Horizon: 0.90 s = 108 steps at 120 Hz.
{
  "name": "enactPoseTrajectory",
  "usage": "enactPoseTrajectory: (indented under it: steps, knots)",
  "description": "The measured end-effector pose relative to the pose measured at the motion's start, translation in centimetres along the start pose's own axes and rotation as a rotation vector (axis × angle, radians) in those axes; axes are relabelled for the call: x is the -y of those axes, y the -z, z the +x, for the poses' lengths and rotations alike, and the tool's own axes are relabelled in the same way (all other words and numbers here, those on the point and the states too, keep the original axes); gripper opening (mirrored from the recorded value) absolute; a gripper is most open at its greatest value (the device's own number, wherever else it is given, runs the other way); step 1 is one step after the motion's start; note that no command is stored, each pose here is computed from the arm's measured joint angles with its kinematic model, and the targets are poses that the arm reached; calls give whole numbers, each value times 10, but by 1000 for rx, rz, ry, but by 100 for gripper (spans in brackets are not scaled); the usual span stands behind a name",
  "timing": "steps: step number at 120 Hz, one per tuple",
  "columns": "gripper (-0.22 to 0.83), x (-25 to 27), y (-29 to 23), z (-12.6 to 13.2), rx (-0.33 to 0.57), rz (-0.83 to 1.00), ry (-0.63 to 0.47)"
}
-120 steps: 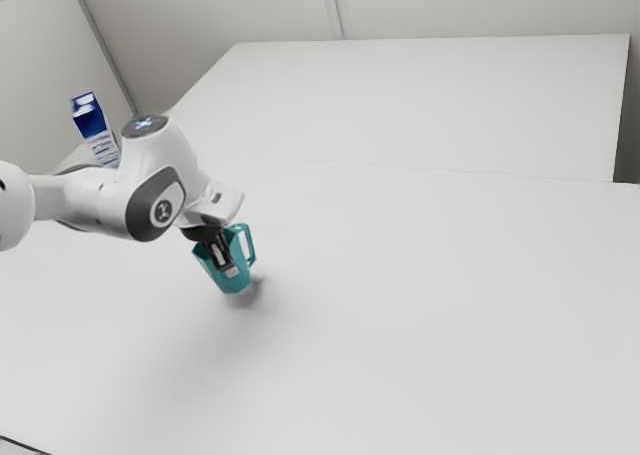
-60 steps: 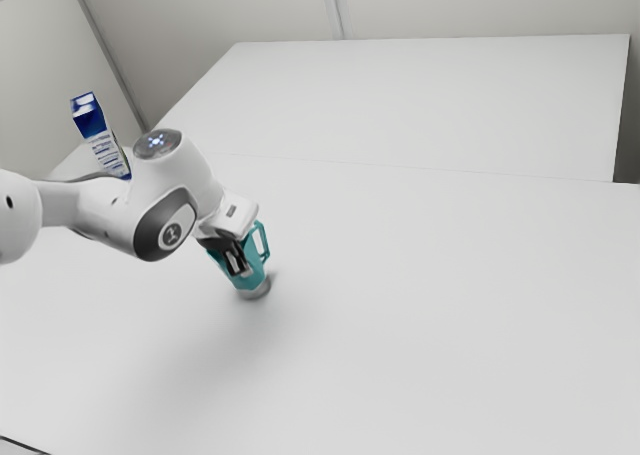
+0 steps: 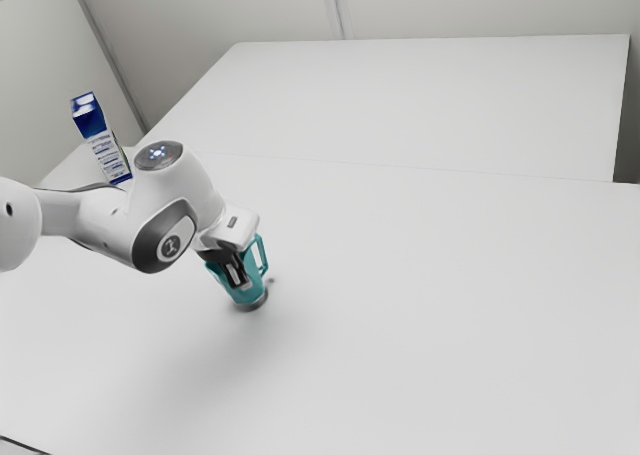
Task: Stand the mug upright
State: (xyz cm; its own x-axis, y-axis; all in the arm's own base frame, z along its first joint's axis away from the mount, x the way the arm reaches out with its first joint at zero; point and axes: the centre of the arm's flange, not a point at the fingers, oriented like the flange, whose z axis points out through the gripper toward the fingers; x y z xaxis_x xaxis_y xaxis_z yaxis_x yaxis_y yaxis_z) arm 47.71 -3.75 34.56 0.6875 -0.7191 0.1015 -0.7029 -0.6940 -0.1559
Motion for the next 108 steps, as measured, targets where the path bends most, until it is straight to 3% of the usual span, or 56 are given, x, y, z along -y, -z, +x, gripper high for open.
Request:
enactPoseTrajectory:
  steps: [30,108]
  knots:
    - [-16,-2,-2,-1,3,-3,14]
    - [11,-2,-2,-1,2,-10,18]
